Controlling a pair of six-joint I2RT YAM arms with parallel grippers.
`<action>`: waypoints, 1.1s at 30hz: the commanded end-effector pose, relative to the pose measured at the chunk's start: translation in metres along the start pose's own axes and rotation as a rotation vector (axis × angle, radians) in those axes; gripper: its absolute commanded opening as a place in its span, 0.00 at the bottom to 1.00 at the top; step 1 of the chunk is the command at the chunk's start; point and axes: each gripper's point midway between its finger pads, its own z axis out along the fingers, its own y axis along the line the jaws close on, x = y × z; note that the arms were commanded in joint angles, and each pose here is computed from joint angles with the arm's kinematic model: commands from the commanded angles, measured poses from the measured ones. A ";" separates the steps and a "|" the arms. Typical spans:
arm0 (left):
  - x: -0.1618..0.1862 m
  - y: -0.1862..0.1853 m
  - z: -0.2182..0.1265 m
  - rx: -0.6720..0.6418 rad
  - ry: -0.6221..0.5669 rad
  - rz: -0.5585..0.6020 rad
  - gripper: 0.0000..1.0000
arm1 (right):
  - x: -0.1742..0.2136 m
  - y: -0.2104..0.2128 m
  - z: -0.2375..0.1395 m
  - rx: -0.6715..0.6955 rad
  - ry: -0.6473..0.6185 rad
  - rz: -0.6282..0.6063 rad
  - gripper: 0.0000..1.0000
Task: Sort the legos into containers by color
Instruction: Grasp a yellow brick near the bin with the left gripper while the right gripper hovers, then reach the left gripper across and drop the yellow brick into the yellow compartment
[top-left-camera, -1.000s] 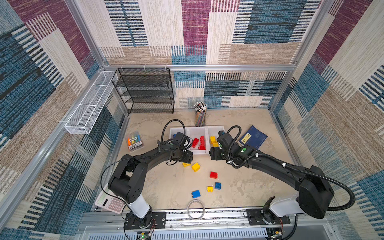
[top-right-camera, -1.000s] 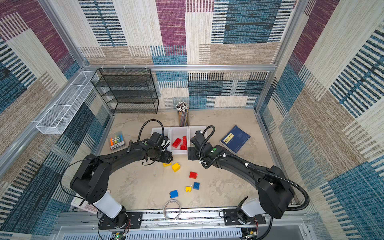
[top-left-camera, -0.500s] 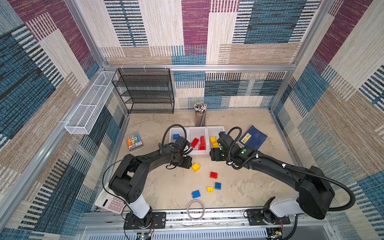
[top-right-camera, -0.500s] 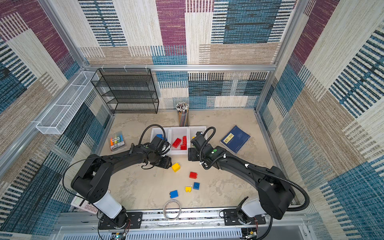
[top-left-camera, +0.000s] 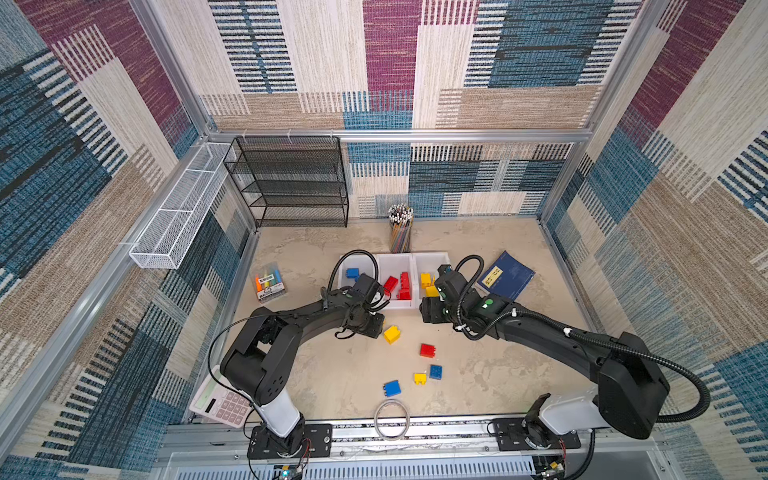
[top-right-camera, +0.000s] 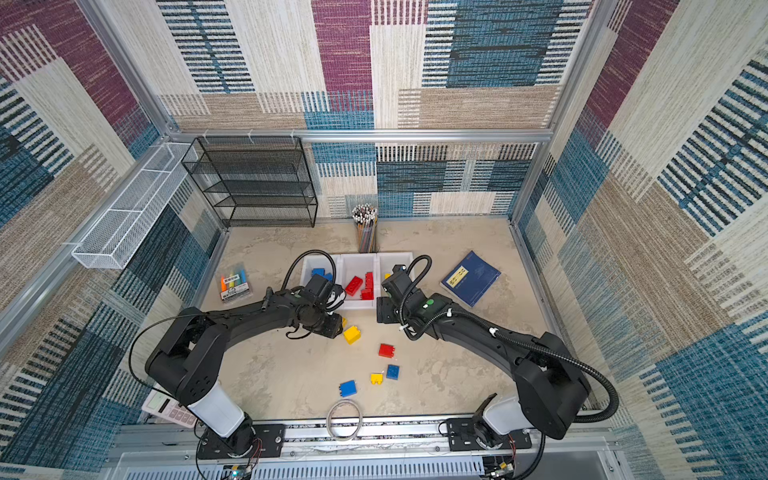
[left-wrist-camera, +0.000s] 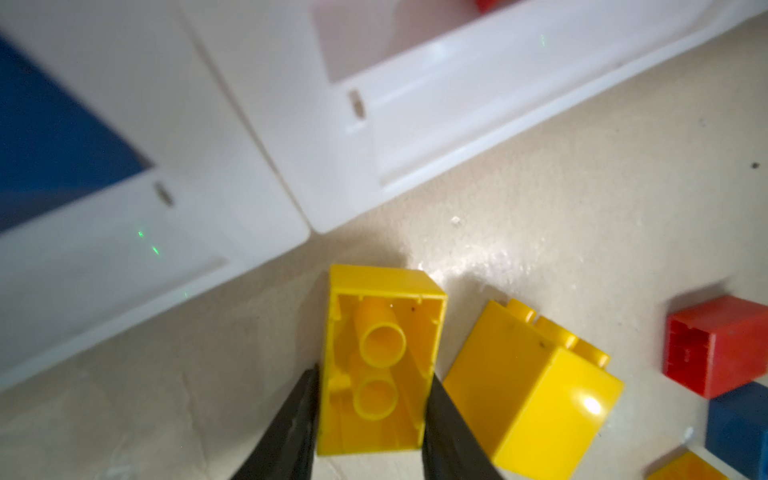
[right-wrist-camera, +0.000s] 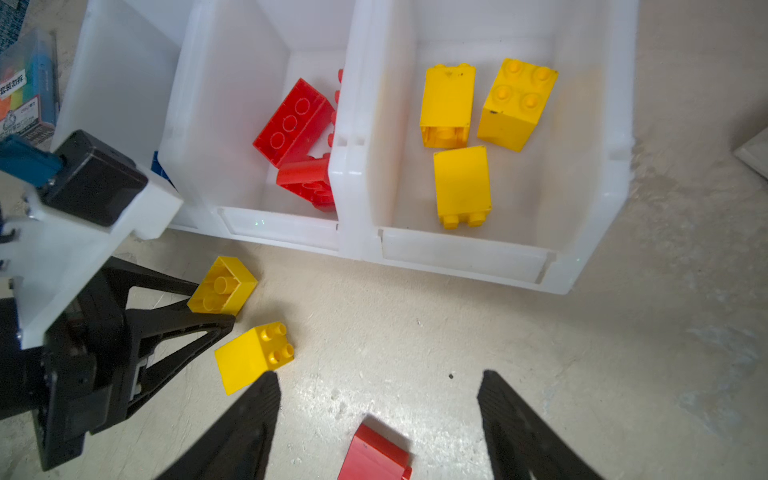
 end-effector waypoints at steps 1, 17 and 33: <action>0.004 -0.003 0.002 0.010 0.015 0.018 0.35 | -0.004 0.002 -0.002 -0.010 -0.022 0.017 0.78; 0.022 -0.032 -0.029 0.073 -0.009 0.012 0.26 | -0.008 -0.003 -0.008 0.004 -0.050 0.020 0.78; -0.085 -0.080 -0.091 0.189 -0.239 0.092 0.26 | -0.053 -0.055 -0.065 0.055 -0.228 0.109 0.79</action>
